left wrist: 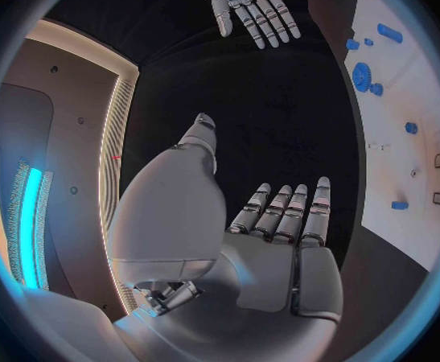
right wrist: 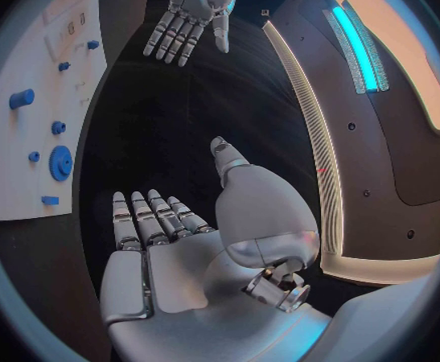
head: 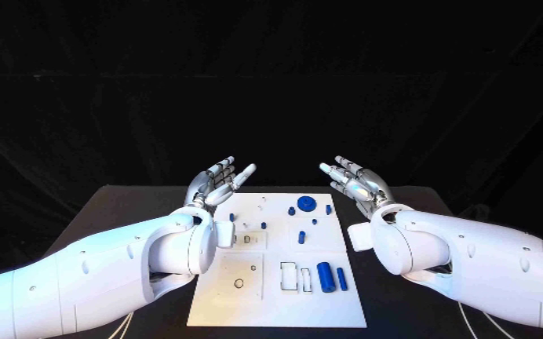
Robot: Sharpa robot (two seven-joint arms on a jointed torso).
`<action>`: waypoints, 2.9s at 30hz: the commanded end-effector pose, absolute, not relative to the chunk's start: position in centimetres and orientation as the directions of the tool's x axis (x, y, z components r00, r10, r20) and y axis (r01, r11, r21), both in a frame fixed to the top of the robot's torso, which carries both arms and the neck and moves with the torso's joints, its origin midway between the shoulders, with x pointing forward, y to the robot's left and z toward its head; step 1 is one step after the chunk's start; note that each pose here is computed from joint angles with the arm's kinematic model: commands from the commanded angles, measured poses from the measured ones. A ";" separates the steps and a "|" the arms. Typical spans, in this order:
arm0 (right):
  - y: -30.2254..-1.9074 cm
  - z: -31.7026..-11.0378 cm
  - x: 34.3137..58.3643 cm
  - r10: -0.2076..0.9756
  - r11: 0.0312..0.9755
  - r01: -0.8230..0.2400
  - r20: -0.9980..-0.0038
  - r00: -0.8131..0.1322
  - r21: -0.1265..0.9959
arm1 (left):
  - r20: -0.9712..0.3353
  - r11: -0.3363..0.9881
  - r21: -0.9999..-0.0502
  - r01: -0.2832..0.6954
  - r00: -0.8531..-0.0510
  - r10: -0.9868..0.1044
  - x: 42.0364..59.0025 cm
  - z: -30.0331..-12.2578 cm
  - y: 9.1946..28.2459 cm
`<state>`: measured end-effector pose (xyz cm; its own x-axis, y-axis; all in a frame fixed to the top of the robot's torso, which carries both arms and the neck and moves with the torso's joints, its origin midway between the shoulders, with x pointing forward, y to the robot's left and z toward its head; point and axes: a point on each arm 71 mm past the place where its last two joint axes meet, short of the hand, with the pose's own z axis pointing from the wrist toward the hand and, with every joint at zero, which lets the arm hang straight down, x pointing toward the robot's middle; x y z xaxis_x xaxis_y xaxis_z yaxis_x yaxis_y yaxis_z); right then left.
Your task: Assemble the parts on the task board
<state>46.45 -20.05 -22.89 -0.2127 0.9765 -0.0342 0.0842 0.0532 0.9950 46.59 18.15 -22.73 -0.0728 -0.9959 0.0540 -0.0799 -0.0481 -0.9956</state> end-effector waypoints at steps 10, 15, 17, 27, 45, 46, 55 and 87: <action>-20.5 -21.2 47.5 0.896 0.256 -0.107 -0.277 -0.348 0.961 | 0.078 -0.071 -0.995 -0.071 -0.105 -0.991 46.6 -22.4 18.9; -20.9 -20.4 48.1 0.869 0.327 -0.185 -0.372 -0.326 0.927 | 0.070 -0.064 -0.997 -0.052 -0.118 -0.991 46.7 -21.9 19.7; -21.1 -20.1 48.3 0.855 0.353 -0.214 -0.407 -0.321 0.911 | 0.062 -0.057 -0.997 -0.042 -0.130 -0.990 46.8 -21.5 19.9; -21.5 -18.7 49.3 0.740 0.487 -0.339 -0.587 -0.330 0.805 | 0.068 -0.067 -0.998 -0.012 -0.232 -0.970 46.7 -19.3 20.1; -20.4 -15.8 52.3 0.211 0.828 -0.477 -0.951 -0.224 0.296 | 0.101 -0.113 -0.993 0.014 -0.348 -0.932 45.1 -15.4 19.5; -20.3 -15.6 52.4 0.187 0.836 -0.478 -0.960 -0.211 0.268 | 0.103 -0.116 -0.993 0.016 -0.353 -0.930 45.0 -15.3 19.4; -18.8 -15.0 52.8 0.051 0.865 -0.491 -0.991 -0.122 0.105 | 0.105 -0.131 -0.991 0.042 -0.382 -0.918 44.6 -13.6 18.7; -16.7 -16.3 53.7 -0.063 0.870 -0.493 -0.984 -0.168 0.028 | 0.143 -0.155 -0.988 0.005 -0.360 -0.922 44.7 -13.2 18.8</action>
<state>53.71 -16.73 -15.92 -0.1436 -0.0235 -0.9894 -0.4946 0.8676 0.0511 44.77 18.98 -13.38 -0.3490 -0.9274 0.1348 0.0072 -0.1464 -0.9892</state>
